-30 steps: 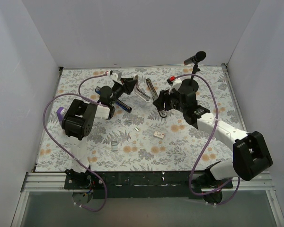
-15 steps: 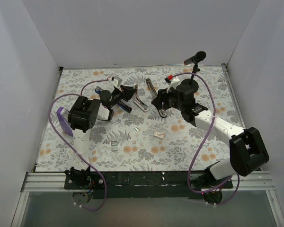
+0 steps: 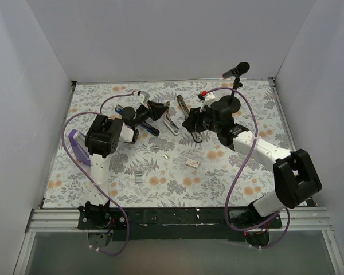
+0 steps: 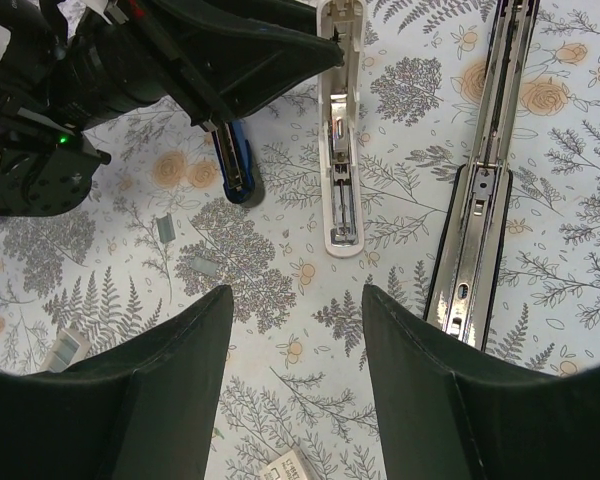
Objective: Unload the staples from the stapler
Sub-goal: Adjust the stapler at the center of the board, then adjust the staple box at the center of the board.
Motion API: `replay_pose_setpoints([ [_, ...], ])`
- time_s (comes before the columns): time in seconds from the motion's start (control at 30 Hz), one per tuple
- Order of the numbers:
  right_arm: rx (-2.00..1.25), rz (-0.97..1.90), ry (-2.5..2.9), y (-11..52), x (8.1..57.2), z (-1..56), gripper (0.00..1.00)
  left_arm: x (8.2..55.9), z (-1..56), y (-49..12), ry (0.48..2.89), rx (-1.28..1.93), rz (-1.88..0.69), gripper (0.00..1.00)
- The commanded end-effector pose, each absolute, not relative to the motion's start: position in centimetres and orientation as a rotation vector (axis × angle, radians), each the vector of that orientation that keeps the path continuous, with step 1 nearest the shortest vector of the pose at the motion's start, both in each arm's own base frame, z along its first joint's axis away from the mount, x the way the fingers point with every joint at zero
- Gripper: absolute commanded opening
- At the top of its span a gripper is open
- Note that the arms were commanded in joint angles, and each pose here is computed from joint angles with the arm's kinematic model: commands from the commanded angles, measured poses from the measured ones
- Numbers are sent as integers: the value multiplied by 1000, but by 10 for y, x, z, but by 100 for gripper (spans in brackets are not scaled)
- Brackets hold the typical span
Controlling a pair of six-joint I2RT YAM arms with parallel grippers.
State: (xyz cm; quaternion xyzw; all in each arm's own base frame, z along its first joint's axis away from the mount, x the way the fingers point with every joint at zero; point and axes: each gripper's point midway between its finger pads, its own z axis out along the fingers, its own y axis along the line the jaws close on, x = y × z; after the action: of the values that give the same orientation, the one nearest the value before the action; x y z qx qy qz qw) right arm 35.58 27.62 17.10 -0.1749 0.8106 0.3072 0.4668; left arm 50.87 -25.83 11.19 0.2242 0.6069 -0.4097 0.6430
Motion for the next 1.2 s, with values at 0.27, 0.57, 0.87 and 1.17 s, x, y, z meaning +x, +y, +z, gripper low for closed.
replay_pose_setpoints([
  [0.27, -422, 782, 1935, 283, 366, 189, 62, 492, 187, -242, 1031, 576, -852, 40],
  [0.57, -420, 775, 1948, 282, 365, 186, 62, 485, 198, -237, 1018, 573, -840, 45],
  [0.87, -427, 776, 1955, 282, 363, 188, 62, 482, 220, -235, 996, 552, -838, 65],
  [1.17, -429, 731, 1992, 273, 359, 190, 63, 455, 267, -226, 931, 538, -817, 98],
])
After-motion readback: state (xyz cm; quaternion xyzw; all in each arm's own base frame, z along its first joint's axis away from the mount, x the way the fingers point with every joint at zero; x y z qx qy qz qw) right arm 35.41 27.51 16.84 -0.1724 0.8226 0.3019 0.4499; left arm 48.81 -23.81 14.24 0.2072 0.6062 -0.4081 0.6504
